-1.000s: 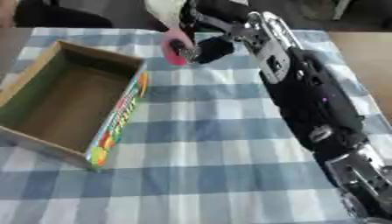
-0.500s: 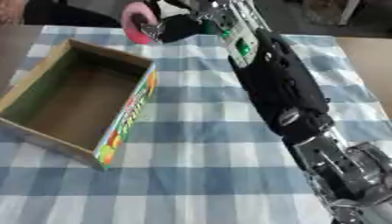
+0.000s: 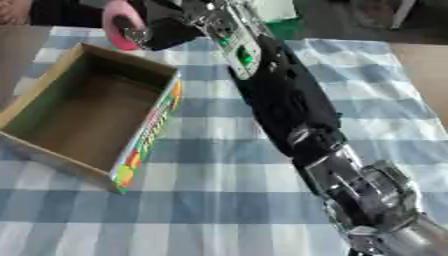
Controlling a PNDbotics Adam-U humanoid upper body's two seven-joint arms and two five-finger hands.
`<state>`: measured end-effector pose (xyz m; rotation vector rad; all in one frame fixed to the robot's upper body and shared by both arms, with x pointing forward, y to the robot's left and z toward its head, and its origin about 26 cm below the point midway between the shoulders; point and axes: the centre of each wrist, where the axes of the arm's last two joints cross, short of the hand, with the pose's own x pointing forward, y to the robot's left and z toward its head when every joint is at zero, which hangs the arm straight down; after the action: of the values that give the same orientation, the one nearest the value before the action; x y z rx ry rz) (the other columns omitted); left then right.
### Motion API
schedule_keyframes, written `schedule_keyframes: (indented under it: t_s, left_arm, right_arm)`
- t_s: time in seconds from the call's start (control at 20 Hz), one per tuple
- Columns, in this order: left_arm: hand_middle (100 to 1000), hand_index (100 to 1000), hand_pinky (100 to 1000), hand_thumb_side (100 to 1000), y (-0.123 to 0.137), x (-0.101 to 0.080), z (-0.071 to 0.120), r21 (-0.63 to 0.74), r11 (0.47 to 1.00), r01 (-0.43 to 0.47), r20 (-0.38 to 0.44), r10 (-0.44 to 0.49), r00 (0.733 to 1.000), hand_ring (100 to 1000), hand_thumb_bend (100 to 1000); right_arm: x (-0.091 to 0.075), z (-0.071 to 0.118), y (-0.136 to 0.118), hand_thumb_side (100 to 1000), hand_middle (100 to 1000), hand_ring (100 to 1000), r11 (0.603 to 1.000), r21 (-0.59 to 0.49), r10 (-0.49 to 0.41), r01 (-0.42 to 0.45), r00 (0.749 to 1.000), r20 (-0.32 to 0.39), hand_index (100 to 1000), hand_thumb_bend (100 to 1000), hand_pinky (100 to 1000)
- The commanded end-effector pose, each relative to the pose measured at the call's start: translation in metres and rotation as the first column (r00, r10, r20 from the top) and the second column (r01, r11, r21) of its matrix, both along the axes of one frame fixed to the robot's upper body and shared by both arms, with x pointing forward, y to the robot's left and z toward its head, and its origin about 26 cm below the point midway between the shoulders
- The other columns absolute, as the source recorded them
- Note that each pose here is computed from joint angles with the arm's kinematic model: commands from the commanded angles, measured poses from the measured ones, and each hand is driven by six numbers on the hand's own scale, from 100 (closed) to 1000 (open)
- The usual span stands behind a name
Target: Pick up objects on the table and place them in the box.
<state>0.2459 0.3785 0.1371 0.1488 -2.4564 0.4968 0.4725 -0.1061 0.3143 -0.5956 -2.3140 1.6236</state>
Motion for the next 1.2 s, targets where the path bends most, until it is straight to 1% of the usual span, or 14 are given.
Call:
schedule_keyframes:
  t_s: [0.05, 0.2, 0.35, 0.5, 0.7, 0.9, 1.0, 1.1, 1.15, 1.2]
  left_arm:
    - [614, 769, 497, 557, 0.001, 0.001, 0.014, 0.041, 0.999, 0.014, 0.047, -0.016, 0.999, 389, 167]
    - [612, 767, 493, 561, 0.0, 0.005, 0.019, 0.042, 0.999, 0.029, 0.078, -0.032, 0.996, 391, 163]
    - [611, 766, 490, 564, -0.002, 0.008, 0.024, 0.042, 0.998, 0.043, 0.111, -0.047, 0.993, 393, 159]
    - [611, 765, 489, 563, -0.003, 0.01, 0.027, 0.042, 0.998, 0.053, 0.127, -0.057, 0.99, 394, 158]
    - [611, 766, 490, 562, -0.004, 0.01, 0.028, 0.042, 0.997, 0.059, 0.131, -0.064, 0.989, 393, 158]
    - [611, 766, 490, 560, -0.004, 0.011, 0.028, 0.041, 0.997, 0.061, 0.129, -0.066, 0.989, 393, 159]
    - [612, 766, 490, 561, -0.004, 0.011, 0.028, 0.041, 0.997, 0.063, 0.128, -0.067, 0.99, 393, 160]
    - [612, 766, 490, 560, -0.004, 0.011, 0.027, 0.04, 0.997, 0.063, 0.126, -0.068, 0.99, 393, 160]
    - [612, 766, 491, 560, -0.004, 0.011, 0.027, 0.04, 0.997, 0.064, 0.125, -0.068, 0.99, 392, 160]
    - [612, 766, 491, 560, -0.004, 0.011, 0.027, 0.04, 0.997, 0.064, 0.124, -0.069, 0.99, 392, 160]
  right_arm:
    - [-0.003, 0.001, 0.017, 509, 384, 619, 1.0, 0.026, -0.008, 0.007, 1.0, 0.024, 414, 100, 688]
    - [-0.003, -0.018, 0.028, 519, 384, 617, 0.999, 0.013, -0.031, 0.031, 0.999, 0.024, 413, 100, 684]
    - [-0.001, -0.042, 0.034, 524, 385, 615, 0.998, -0.024, -0.06, 0.061, 0.998, 0.013, 414, 100, 684]
    - [0.0, -0.06, 0.039, 528, 387, 616, 0.995, -0.058, -0.076, 0.076, 0.997, 0.003, 416, 100, 685]
    - [0.001, -0.076, 0.043, 541, 391, 619, 0.992, -0.097, -0.088, 0.087, 0.996, -0.001, 418, 100, 684]
    - [0.001, -0.086, 0.045, 546, 407, 630, 0.987, -0.138, -0.089, 0.088, 0.996, -0.005, 433, 100, 688]
    - [0.001, -0.088, 0.047, 545, 442, 644, 0.984, -0.159, -0.086, 0.084, 0.996, -0.006, 468, 100, 694]
    - [0.001, -0.089, 0.047, 543, 488, 666, 0.979, -0.185, -0.084, 0.082, 0.996, -0.005, 551, 100, 703]
    - [0.001, -0.089, 0.047, 530, 530, 691, 0.977, -0.198, -0.085, 0.083, 0.996, -0.003, 619, 100, 713]
    - [0.001, -0.088, 0.047, 531, 551, 705, 0.974, -0.211, -0.087, 0.085, 0.996, 0.0, 651, 100, 716]
